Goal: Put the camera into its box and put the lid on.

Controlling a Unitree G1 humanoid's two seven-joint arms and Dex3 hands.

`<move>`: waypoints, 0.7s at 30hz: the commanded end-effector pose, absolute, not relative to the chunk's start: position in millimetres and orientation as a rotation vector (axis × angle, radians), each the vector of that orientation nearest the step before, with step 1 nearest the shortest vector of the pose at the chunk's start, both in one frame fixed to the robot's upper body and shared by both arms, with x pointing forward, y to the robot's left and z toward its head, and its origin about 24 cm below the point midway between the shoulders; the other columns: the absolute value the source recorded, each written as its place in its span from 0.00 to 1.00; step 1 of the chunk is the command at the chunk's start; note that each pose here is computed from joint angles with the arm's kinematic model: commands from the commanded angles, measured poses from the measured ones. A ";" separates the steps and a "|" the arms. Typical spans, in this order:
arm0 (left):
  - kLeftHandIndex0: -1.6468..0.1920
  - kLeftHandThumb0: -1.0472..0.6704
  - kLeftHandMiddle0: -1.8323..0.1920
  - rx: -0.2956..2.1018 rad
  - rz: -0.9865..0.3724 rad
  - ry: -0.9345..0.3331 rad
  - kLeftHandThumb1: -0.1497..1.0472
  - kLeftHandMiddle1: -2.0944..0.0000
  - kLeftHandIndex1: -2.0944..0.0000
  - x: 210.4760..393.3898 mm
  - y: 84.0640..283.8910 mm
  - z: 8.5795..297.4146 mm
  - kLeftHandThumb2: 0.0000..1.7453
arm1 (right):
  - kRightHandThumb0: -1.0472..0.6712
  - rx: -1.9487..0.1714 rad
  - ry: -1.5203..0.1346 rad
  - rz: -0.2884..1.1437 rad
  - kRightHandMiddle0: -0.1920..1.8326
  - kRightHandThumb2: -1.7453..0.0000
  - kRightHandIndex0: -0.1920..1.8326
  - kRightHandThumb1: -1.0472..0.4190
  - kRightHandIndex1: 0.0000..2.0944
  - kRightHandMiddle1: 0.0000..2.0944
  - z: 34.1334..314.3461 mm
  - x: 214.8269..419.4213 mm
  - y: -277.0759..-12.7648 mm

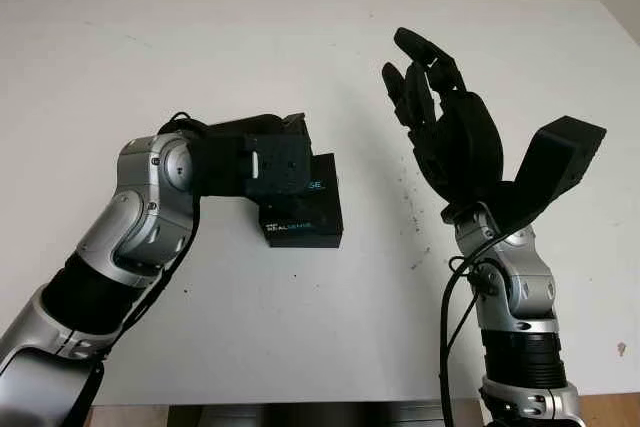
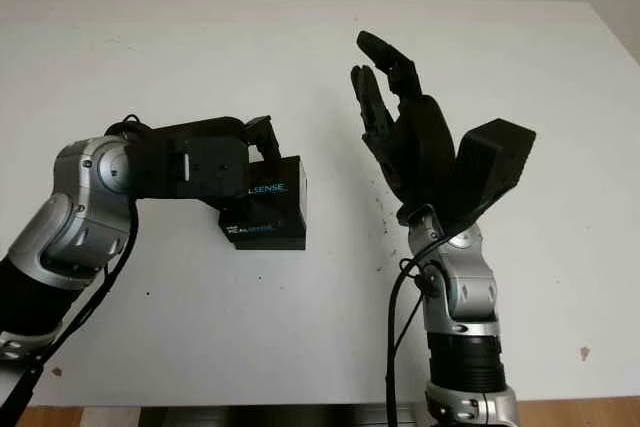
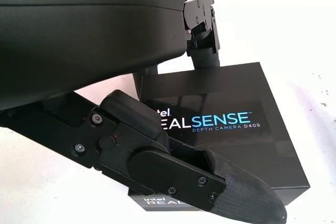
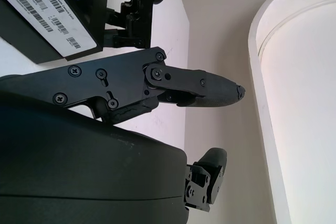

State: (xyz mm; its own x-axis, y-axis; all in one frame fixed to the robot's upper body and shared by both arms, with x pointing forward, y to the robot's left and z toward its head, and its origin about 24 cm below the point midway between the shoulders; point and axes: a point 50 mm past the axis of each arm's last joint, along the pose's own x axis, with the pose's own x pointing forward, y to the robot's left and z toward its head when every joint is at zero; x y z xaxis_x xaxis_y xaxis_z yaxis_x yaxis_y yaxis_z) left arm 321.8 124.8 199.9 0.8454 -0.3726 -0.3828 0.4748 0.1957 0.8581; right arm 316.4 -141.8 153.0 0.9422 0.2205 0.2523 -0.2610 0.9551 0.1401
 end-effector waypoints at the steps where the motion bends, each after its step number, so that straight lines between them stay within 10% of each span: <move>1: 0.83 0.48 0.64 1.241 -0.640 0.082 1.00 0.00 0.00 318.3 116.6 196.2 0.12 | 0.25 0.169 -0.246 0.248 0.00 0.72 0.17 0.00 0.03 0.41 151.9 315.7 -141.7; 8: 0.91 0.47 0.79 1.284 -0.654 0.053 1.00 0.00 0.07 317.6 112.0 194.5 0.11 | 0.25 0.160 -0.249 0.250 0.00 0.72 0.17 0.00 0.03 0.40 151.3 315.6 -141.6; 21: 0.88 0.48 0.77 1.324 -0.689 0.017 1.00 0.00 0.13 316.6 113.1 189.4 0.11 | 0.25 0.174 -0.243 0.242 0.00 0.73 0.17 0.00 0.03 0.41 150.8 315.4 -140.5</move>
